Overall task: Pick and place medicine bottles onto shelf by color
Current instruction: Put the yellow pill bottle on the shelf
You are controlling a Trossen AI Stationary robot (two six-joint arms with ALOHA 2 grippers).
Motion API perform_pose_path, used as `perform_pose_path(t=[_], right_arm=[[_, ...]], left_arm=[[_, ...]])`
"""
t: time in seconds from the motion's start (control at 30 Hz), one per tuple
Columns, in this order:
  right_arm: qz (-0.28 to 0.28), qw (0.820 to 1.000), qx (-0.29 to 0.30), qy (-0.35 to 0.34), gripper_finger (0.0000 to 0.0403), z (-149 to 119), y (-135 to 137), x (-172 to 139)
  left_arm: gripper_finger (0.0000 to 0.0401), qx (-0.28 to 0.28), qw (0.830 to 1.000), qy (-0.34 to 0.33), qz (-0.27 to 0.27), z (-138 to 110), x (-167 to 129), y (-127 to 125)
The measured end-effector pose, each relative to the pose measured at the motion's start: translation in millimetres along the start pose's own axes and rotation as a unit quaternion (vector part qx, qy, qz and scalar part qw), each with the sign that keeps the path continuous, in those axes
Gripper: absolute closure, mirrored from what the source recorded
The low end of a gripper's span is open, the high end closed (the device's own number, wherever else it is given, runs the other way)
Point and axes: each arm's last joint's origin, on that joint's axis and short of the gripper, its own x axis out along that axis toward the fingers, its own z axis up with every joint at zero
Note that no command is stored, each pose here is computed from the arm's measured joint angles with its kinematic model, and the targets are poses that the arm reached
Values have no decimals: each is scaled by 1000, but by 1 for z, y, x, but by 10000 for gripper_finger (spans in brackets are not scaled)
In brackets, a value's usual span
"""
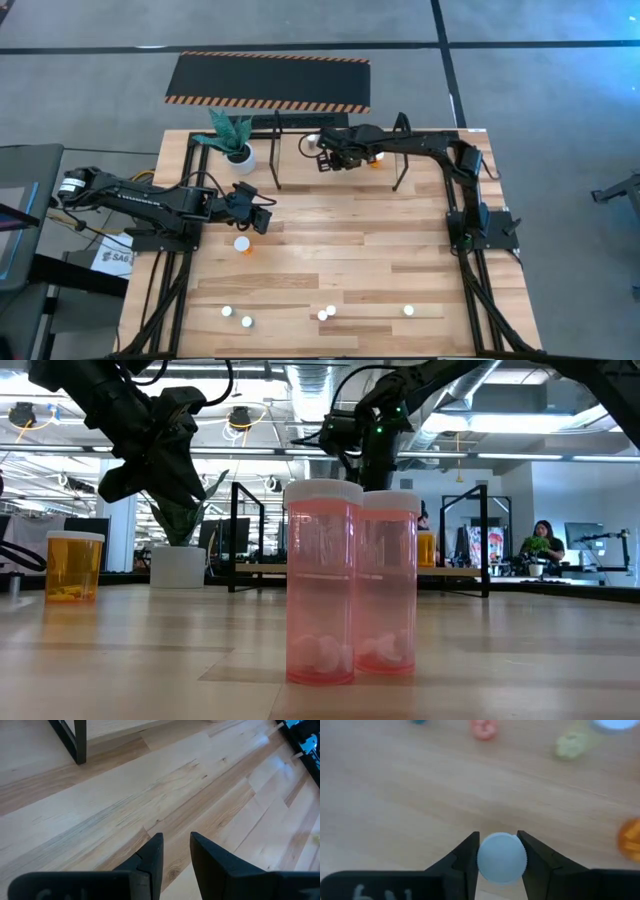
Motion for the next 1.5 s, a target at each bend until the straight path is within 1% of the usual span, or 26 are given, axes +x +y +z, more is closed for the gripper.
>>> perform_pose_path(t=[0.13,0.27,0.4,0.57,0.67,0.93,1.17,1.5], right_arm=[[-14,1000,25,9,271,6,-10,-2],[-22,999,38,9,271,9,-15,-6],[-40,998,45,-7,267,10,-17,-7],[-50,997,57,-8,268,9,-19,-7],[-59,996,63,-21,268,10,-20,-8],[-72,992,98,-39,265,12,-21,-3],[-74,990,101,-61,264,14,-19,-3],[-68,991,98,-64,264,12,-17,-4]], left_arm=[[318,0,1000,0,0,0,0,0],[318,0,1000,0,0,0,0,0],[318,0,1000,0,0,0,0,0],[318,0,1000,0,0,0,0,0],[318,0,1000,0,0,0,0,0],[318,0,1000,0,0,0,0,0],[318,0,1000,0,0,0,0,0],[318,0,1000,0,0,0,0,0]])
